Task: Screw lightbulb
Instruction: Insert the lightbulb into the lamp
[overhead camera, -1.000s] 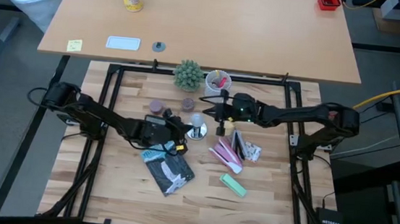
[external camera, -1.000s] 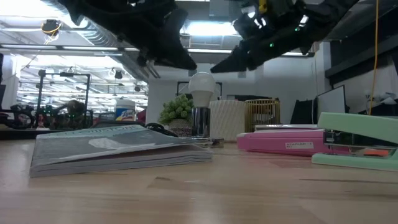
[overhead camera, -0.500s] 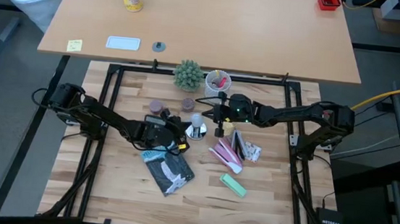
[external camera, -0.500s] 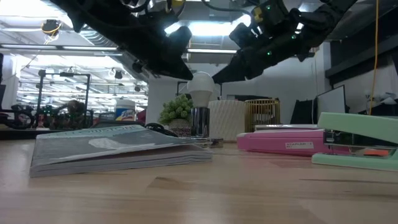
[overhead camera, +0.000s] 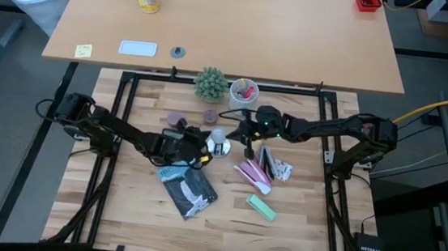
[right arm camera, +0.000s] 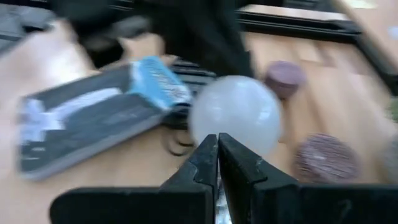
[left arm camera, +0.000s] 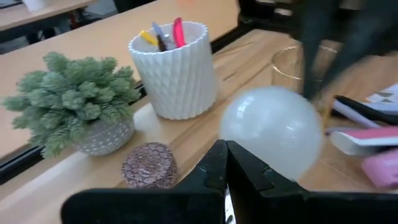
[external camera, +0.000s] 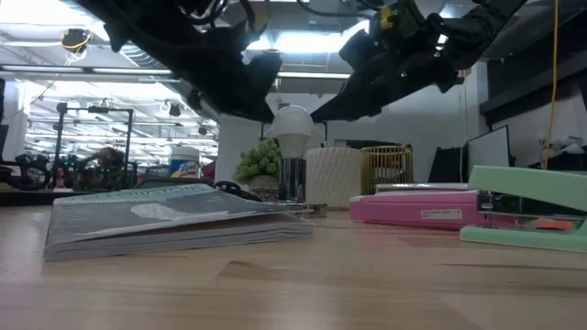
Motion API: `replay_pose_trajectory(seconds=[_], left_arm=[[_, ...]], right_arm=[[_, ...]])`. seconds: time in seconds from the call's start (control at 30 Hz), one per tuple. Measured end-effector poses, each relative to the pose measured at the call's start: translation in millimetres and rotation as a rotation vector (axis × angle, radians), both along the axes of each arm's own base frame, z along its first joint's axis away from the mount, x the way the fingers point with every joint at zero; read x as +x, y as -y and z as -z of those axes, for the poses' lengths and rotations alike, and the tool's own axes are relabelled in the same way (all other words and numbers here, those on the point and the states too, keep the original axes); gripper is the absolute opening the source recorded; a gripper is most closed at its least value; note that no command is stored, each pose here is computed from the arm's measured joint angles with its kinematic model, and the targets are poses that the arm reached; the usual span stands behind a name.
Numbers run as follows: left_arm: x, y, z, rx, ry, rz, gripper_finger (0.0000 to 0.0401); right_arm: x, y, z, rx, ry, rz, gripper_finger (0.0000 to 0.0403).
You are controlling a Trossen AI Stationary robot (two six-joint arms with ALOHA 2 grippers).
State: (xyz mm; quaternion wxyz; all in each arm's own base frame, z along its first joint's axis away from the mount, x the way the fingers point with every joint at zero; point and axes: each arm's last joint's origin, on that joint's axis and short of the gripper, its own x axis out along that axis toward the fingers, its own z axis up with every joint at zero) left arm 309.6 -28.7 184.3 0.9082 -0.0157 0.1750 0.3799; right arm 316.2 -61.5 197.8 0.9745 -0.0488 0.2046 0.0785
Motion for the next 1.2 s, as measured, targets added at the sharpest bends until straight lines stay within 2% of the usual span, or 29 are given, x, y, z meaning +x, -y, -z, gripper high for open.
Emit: replay_pose_trajectory(seconds=[0.13, 0.27, 0.5, 0.7, 0.8, 0.9, 1.0, 1.2], left_arm=[[0.5, -7.4, 1.3, -0.008, -0.013, -0.009, 0.0000], [0.9, -12.7, 1.2, 0.000, -0.020, -0.023, 0.0000], [-6.0, -3.2, -13.2, 0.095, -0.005, -0.079, 0.0000], [-12.5, 17.3, -26.1, 0.086, 0.036, 0.003, 0.0000], [-11.5, 27.1, -25.0, 0.030, 0.054, 0.098, 0.0000], [-8.6, 31.9, -20.7, -0.037, 0.070, 0.167, 0.0000], [-5.6, 33.1, -13.1, -0.065, 0.065, 0.176, 0.0000], [2.3, 32.8, -0.4, -0.052, 0.053, 0.178, 0.0000]], right_arm=[[-0.1, -2.8, -0.2, 0.050, 0.007, -0.081, 0.0020], [0.1, -2.5, -0.8, 0.047, 0.013, -0.078, 0.0020], [-8.9, -1.8, -26.1, -0.021, 0.091, 0.000, 0.0020], [-16.8, 2.4, -45.0, -0.148, 0.147, 0.171, 0.0020], [-15.7, 4.7, -42.3, -0.176, 0.131, 0.235, 0.0020], [-11.8, 5.9, -33.5, -0.195, 0.100, 0.237, 0.0020], [-7.1, 7.0, -23.2, -0.193, 0.070, 0.233, 0.0020], [-1.0, 8.2, -8.7, -0.186, 0.032, 0.225, 0.0020]])
